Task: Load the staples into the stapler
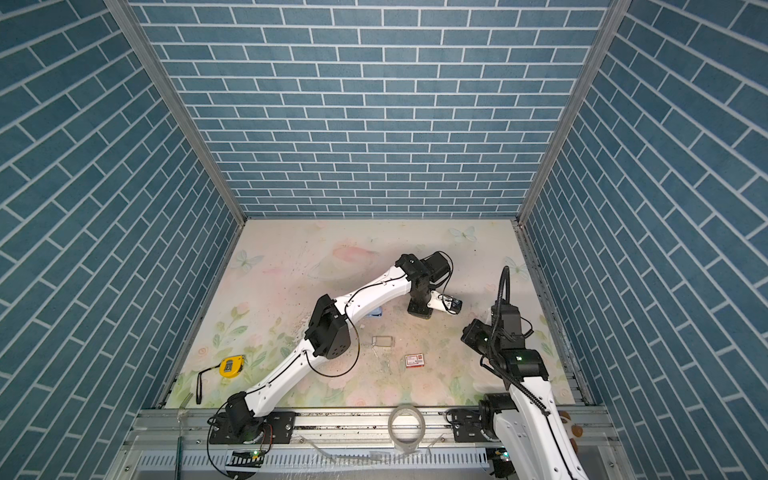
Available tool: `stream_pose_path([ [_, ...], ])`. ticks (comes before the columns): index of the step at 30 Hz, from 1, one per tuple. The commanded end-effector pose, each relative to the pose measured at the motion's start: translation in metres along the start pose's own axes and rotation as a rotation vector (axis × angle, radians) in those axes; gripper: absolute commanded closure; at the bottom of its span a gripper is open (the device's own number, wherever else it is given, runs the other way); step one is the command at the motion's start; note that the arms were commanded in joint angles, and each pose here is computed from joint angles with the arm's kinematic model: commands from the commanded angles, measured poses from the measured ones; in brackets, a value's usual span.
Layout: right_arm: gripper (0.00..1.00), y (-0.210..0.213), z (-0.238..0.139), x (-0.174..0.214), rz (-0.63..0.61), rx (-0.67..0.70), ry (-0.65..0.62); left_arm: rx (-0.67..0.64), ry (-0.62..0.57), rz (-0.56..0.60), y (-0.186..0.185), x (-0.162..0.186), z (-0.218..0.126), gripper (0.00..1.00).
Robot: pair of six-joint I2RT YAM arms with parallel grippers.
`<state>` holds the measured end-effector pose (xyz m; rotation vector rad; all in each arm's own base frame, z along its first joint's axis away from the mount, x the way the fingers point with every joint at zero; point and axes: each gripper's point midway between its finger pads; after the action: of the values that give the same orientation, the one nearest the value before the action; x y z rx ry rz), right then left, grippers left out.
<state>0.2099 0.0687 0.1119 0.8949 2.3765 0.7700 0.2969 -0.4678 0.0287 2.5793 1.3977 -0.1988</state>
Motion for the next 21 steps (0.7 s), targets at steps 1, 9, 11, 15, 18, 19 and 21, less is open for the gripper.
stream_pose_path([
  [1, 0.89, -0.005, 0.002, 0.003, 0.035, 0.009, 0.005, 0.650, 0.266, -0.066, -0.152, 0.062, 0.075, 1.00],
  [9, 0.89, -0.007, 0.002, 0.004, 0.035, 0.013, 0.007, 0.693, 0.274, -0.082, -0.163, 0.067, 0.088, 1.00],
  [11, 0.89, -0.007, 0.002, 0.004, 0.036, 0.012, 0.008, 0.702, 0.278, -0.084, -0.165, 0.068, 0.092, 1.00],
  [15, 0.89, -0.007, 0.001, 0.004, 0.038, 0.013, 0.009, 0.695, 0.277, -0.086, -0.164, 0.068, 0.093, 1.00],
  [18, 0.89, -0.006, 0.001, 0.004, 0.037, 0.012, 0.007, 0.684, 0.280, -0.093, -0.162, 0.068, 0.095, 1.00],
  [19, 0.89, -0.006, 0.001, 0.004, 0.038, 0.012, 0.008, 0.683, 0.283, -0.095, -0.163, 0.069, 0.096, 1.00],
  [21, 0.90, -0.006, 0.001, 0.004, 0.037, 0.012, 0.008, 0.677, 0.284, -0.103, -0.162, 0.069, 0.097, 1.00],
])
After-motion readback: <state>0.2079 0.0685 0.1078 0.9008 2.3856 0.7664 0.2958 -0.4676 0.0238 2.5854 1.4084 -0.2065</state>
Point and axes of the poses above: each gripper's point midway between its finger pads, its own z axis out along the fingers, its own y axis along the line the jaws close on, x = y × z, and after that the axes turned 14 degrees about z, right-handed
